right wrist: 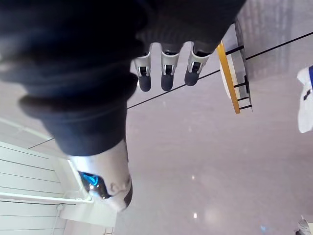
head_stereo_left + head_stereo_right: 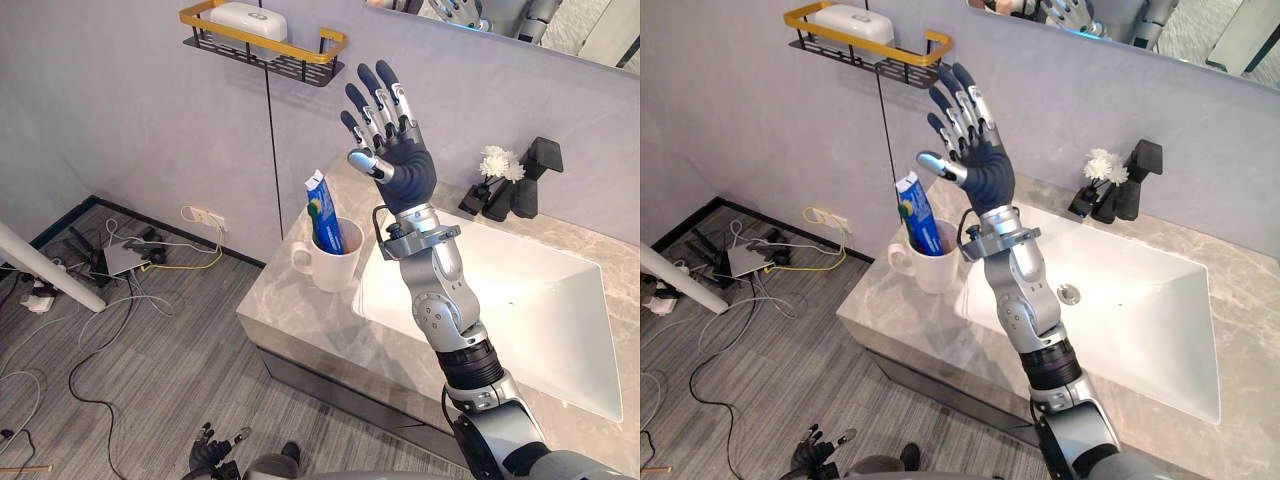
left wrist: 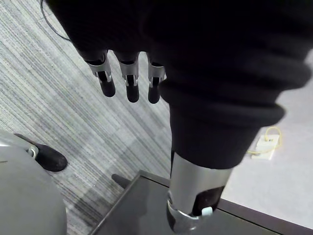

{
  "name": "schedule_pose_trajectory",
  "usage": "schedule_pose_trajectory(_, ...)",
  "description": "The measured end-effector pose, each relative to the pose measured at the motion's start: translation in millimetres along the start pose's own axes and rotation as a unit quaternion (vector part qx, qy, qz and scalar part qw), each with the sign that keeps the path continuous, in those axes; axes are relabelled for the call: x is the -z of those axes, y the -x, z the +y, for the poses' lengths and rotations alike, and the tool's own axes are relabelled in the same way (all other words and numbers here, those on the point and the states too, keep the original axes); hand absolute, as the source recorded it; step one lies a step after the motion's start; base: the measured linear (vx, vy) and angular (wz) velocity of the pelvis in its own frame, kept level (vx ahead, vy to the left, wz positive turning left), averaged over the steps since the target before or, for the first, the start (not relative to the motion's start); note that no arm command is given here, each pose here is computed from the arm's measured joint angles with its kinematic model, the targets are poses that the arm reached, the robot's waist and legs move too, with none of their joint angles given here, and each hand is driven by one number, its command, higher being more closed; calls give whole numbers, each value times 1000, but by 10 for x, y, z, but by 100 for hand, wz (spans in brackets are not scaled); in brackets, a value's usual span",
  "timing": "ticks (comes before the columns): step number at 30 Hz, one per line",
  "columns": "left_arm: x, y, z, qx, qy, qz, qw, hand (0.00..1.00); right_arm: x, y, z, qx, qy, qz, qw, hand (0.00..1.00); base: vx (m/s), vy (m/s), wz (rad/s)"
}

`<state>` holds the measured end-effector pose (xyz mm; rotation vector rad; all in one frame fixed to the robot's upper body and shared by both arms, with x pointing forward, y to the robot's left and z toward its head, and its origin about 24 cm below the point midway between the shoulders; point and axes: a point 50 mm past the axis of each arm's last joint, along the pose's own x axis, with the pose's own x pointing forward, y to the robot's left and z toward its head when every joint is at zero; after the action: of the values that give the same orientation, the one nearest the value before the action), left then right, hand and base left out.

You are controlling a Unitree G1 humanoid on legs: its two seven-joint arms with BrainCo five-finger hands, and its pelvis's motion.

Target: Organize washtable

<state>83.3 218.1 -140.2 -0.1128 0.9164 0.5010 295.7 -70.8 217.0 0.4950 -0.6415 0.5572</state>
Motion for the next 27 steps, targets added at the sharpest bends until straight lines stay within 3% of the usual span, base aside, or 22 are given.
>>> schedule_pose_trajectory(14,1,-1,0,0,0,1,1000,0,-107,10,-140,41,22,-23,999,0,0,0,0)
schedule_pose_trajectory(21,15,1,15,-6,5,5,1000,0,-635,149,-413,108,72,-126,984,0,0,0,-4)
schedule_pose_trajectory(27,64,3,59,-18,17,16,1000,0,-1297,489,-627,175,150,-254,939,0,-9,0,-7)
